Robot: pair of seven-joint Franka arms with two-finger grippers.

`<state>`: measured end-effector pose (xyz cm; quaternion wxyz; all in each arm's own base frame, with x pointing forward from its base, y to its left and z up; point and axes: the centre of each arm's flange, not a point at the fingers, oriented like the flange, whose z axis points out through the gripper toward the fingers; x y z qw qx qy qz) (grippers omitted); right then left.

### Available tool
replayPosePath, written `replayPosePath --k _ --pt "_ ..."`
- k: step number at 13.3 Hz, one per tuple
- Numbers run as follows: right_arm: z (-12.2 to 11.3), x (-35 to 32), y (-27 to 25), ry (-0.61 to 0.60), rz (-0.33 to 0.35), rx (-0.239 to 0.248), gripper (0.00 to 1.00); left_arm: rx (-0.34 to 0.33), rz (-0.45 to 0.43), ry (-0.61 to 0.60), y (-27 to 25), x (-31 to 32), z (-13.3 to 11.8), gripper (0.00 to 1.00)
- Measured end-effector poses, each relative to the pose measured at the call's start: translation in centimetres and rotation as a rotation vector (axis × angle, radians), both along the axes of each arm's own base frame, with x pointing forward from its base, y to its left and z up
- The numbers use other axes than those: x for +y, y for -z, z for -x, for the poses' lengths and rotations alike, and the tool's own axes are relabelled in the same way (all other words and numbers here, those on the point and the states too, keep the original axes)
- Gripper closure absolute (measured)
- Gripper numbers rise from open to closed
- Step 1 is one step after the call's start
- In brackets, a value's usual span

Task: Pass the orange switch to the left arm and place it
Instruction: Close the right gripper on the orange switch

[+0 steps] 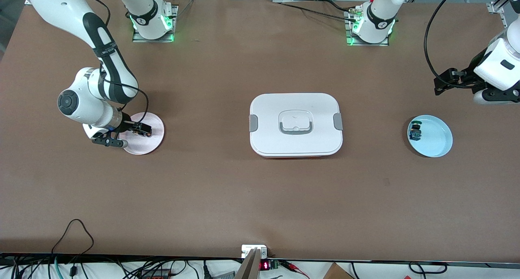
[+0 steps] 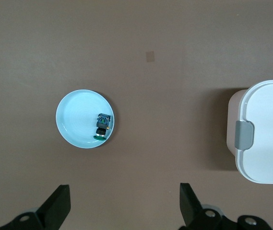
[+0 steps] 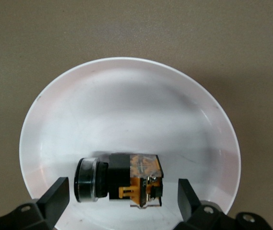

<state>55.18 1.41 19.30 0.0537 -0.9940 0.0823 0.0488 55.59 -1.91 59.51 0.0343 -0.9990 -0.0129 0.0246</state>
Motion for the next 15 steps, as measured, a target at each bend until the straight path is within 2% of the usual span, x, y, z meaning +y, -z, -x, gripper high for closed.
replayPosePath --k 15 --pt "-0.41 -0.07 0.89 0.009 0.002 -0.007 0.0 0.001 0.0 0.0 0.01 0.02 0.01 0.0"
